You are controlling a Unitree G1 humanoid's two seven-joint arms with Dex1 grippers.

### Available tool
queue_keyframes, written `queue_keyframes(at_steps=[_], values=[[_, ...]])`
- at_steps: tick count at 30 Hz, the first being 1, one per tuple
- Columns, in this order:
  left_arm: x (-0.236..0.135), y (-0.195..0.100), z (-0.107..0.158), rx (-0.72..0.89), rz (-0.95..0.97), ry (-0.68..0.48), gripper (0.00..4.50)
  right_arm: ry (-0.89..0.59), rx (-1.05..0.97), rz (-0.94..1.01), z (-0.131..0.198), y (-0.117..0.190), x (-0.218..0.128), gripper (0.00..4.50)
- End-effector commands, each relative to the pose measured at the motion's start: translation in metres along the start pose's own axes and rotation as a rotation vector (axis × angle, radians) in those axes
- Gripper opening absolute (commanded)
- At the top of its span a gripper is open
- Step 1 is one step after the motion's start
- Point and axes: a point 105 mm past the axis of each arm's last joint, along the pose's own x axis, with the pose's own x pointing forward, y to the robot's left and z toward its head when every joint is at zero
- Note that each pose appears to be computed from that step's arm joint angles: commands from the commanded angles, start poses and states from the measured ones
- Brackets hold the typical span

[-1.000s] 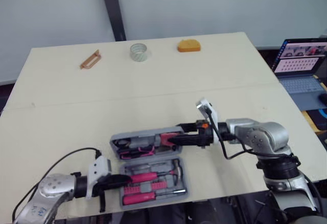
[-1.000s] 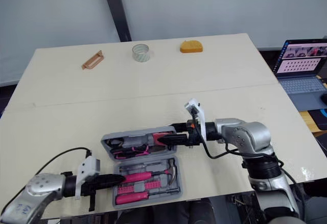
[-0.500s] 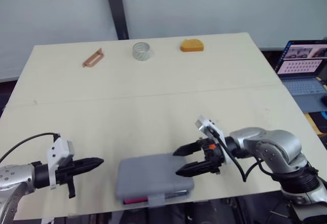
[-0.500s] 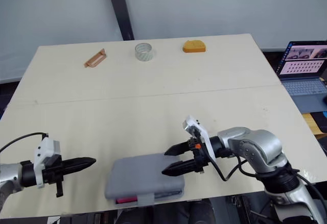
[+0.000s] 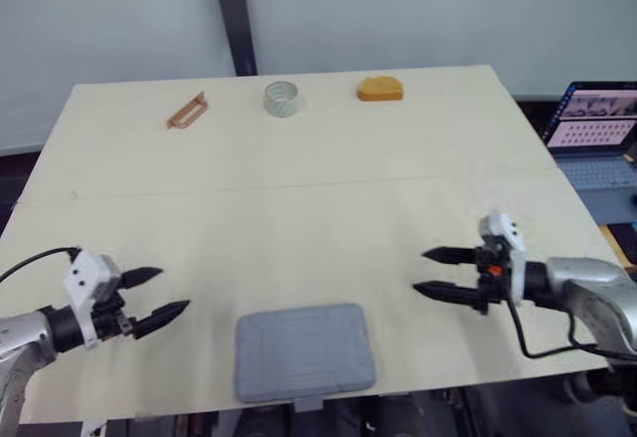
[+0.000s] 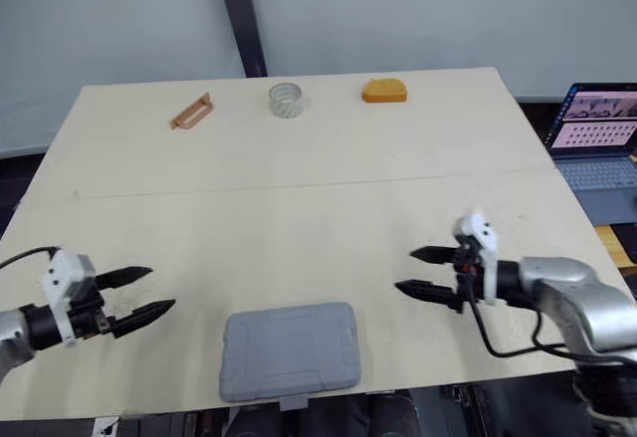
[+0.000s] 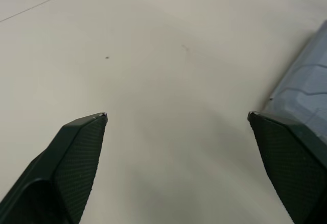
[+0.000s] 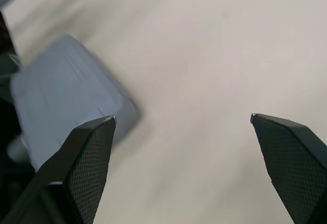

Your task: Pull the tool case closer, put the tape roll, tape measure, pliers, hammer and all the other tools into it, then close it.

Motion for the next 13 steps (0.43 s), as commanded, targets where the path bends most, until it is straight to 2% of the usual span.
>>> queue_keyframes(at_steps=[1, 6, 13], values=[[-0.014, 0.016, 0.0, 0.04, 0.075, 0.019, 4.48, 0.02, -0.03, -0.081, -0.011, -0.016, -0.025, 4.5], [-0.025, 0.032, -0.007, 0.052, 0.145, 0.053, 4.48, 0.02, 0.002, -0.147, -0.023, -0.03, -0.039, 4.5], [-0.033, 0.04, -0.009, 0.046, 0.166, 0.053, 4.48, 0.023, 0.006, -0.167, -0.028, -0.039, -0.041, 4.5]])
